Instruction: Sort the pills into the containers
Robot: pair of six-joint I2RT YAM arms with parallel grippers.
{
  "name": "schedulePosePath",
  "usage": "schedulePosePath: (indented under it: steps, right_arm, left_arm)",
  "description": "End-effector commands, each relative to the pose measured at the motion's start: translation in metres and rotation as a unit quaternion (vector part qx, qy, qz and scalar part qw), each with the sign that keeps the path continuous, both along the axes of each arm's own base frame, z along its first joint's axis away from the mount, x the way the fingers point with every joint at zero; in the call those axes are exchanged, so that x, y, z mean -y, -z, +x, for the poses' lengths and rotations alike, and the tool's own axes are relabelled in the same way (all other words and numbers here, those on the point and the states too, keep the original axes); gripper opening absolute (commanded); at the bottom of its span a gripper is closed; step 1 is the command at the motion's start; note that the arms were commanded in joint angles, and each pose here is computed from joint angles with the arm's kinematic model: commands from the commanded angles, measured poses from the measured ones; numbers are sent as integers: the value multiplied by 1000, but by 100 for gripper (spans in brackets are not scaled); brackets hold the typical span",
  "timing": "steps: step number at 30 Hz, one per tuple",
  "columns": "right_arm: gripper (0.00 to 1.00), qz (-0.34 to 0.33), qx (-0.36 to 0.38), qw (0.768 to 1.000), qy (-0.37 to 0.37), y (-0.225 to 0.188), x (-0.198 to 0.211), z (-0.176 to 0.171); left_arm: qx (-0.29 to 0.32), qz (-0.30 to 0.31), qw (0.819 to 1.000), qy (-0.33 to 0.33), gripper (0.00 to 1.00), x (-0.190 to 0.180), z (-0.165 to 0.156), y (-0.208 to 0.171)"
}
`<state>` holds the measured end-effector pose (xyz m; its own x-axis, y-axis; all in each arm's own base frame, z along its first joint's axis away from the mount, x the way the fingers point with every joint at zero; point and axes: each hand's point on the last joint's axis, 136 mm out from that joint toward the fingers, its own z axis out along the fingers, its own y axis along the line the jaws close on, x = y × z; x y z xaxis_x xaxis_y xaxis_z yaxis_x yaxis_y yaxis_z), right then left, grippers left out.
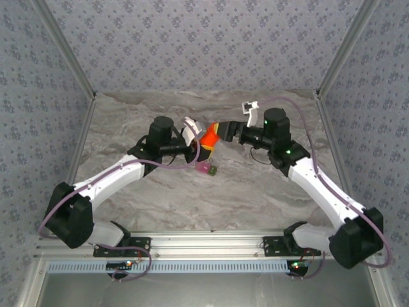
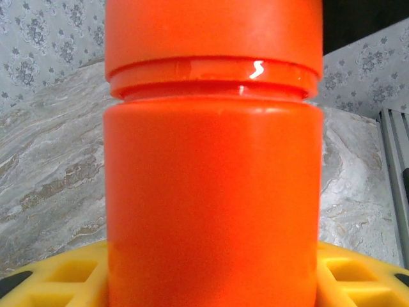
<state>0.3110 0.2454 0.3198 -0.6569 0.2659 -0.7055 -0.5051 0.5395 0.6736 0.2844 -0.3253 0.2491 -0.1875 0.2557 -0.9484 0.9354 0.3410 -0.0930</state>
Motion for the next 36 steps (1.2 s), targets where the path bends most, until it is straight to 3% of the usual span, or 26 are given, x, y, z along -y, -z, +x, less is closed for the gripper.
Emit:
schedulePosePath:
  steps: [1, 6, 16, 23, 27, 32, 36]
  right_arm:
    - [86, -3, -59, 994, 96, 8, 22, 3]
    - [86, -10, -98, 986, 132, 10, 21, 3]
    - [84, -12, -93, 991, 99, 3, -9, 6]
    - [77, -20, -92, 992, 83, 4, -21, 5]
    - [64, -25, -95, 992, 80, 5, -21, 3]
    - [36, -37, -99, 993, 49, 8, -24, -7]
    - [32, -59, -53, 996, -47, -1, -28, -10]
  left_arm:
    - [19, -13, 1000, 15, 0, 1, -4, -15]
    - [16, -11, 1000, 15, 0, 1, -4, -13]
    - [14, -11, 1000, 15, 0, 1, -4, -12]
    - [16, -11, 1000, 16, 0, 2, -3, -12]
    - [17, -12, 1000, 15, 0, 2, -2, -13]
    - [19, -13, 1000, 16, 0, 1, -3, -14]
    - [19, -14, 1000, 16, 0, 1, -3, -15]
